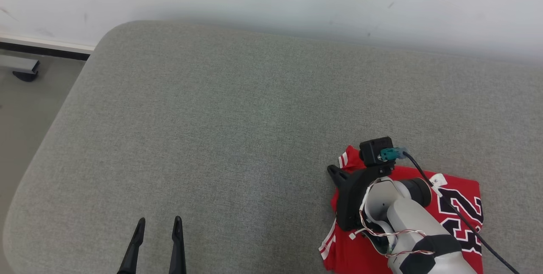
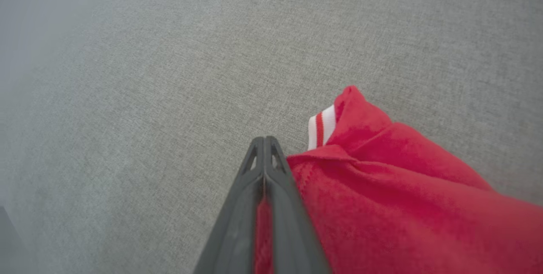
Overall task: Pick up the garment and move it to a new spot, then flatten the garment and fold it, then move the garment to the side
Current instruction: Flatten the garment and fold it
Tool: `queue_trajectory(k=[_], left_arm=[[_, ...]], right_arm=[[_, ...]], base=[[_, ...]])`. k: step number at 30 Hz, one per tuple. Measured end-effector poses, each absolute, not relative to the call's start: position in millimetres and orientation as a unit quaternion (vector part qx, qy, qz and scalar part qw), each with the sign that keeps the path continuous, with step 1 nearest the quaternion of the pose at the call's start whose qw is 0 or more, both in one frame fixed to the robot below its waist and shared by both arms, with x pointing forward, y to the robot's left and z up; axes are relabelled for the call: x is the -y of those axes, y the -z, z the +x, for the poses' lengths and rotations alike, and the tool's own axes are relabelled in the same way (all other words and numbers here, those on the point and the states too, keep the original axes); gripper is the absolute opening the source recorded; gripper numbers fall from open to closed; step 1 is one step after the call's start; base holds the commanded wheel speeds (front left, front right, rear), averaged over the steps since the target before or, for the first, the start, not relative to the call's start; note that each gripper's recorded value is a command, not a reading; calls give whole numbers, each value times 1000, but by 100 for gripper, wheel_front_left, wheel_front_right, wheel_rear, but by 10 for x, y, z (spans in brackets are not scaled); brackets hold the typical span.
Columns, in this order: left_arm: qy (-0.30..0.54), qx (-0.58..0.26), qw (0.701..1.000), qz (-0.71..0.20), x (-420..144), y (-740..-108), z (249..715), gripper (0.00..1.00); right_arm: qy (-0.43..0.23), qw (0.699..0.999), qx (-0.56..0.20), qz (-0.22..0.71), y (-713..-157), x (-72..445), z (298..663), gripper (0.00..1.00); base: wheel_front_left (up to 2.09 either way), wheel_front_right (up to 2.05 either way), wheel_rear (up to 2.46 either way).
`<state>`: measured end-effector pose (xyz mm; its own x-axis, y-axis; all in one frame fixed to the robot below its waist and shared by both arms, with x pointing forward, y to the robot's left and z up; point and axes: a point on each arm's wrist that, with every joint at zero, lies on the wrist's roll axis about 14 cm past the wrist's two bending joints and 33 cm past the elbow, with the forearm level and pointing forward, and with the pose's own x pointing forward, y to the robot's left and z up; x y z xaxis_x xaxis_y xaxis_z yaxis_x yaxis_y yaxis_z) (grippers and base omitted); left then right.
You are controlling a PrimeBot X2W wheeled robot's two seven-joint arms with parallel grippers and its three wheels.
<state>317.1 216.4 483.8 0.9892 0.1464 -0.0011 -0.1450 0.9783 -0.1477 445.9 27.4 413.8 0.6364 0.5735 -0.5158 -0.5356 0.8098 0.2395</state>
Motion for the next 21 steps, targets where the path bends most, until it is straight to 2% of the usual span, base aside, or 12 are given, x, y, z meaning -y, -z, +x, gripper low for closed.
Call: queue_trajectory(k=[6, 7, 8, 9, 10, 16, 21], left_arm=[[-74, 7, 994, -74, -2169, -4848, 3154, 100], [-74, 8, 994, -74, -2171, -4855, 3151, 100], [-76, 10, 994, -74, -2180, -4865, 3147, 100], [-77, 12, 994, -74, -2190, -4876, 3144, 100], [-79, 14, 994, -73, -2203, -4887, 3139, 100], [-81, 25, 994, -67, -2239, -4947, 3125, 100], [-74, 33, 995, -64, -2223, -4993, 3150, 100]], right_arm=[[-342, 897, -278, 42, -4320, -503, 4412, 0], [-348, 896, -272, 47, -4364, -543, 4400, 16], [-353, 896, -265, 52, -4413, -580, 4390, 38], [-358, 896, -257, 60, -4469, -614, 4382, 76], [-362, 896, -248, 68, -4529, -643, 4378, 100], [-359, 909, -183, 109, -4892, -624, 4415, 100], [-317, 929, -133, 134, -5074, -324, 4480, 100]], base=[[0, 0, 0], [0, 0, 0], [0, 0, 0], [0, 0, 0], [0, 0, 0], [0, 0, 0], [0, 0, 0]])
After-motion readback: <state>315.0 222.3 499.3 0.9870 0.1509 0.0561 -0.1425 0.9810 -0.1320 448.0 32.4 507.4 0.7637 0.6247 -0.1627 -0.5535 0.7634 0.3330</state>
